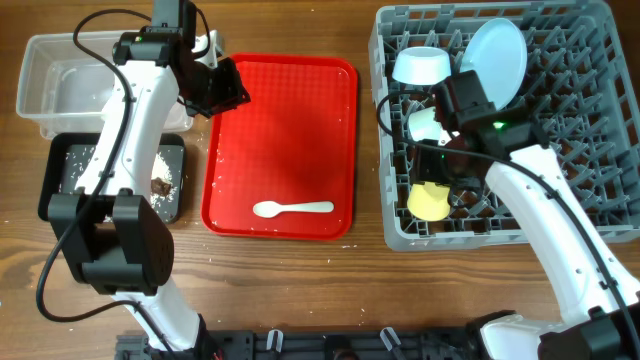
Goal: Sort waste into correct bins and load items into the dishwasher rack
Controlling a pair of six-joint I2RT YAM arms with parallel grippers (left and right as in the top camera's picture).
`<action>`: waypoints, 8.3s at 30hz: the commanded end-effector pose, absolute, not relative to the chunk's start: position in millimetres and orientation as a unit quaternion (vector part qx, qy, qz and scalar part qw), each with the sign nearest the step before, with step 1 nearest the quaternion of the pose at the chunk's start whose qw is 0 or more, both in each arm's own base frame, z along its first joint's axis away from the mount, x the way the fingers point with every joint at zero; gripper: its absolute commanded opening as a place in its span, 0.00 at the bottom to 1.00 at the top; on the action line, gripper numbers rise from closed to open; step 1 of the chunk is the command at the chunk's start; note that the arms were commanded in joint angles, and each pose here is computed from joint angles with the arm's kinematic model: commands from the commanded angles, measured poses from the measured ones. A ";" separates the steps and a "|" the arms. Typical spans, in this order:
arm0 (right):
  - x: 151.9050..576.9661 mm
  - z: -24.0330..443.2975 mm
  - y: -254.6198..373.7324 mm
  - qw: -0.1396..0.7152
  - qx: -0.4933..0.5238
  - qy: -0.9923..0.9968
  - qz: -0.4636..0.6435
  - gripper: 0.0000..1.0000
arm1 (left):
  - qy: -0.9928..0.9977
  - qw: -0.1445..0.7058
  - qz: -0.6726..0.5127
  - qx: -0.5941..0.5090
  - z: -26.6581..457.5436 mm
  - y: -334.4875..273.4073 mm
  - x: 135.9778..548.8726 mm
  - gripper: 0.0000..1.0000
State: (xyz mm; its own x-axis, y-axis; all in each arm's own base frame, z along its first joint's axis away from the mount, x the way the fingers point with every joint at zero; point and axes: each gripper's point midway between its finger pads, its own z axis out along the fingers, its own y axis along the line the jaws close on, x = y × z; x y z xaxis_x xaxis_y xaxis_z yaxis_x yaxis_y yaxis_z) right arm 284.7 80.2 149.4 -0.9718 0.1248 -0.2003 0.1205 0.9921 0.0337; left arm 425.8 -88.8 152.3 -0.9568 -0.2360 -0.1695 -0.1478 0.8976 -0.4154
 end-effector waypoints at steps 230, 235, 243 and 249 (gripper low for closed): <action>245.5 176.5 23.7 0.695 0.053 0.703 0.141 1.00 | 0.726 0.678 -0.108 -0.040 161.0 -13.0 245.2 1.00; 245.5 176.5 23.7 0.695 0.053 0.703 0.142 1.00 | 0.726 0.678 -0.108 -0.040 161.0 -13.0 245.2 1.00; 245.5 176.4 23.7 0.695 0.053 0.703 0.142 1.00 | 0.726 0.678 -0.108 -0.040 161.0 -13.0 245.2 1.00; 245.5 176.5 23.7 0.695 0.054 0.703 0.142 1.00 | 0.726 0.678 -0.108 -0.039 161.1 -13.0 245.2 1.00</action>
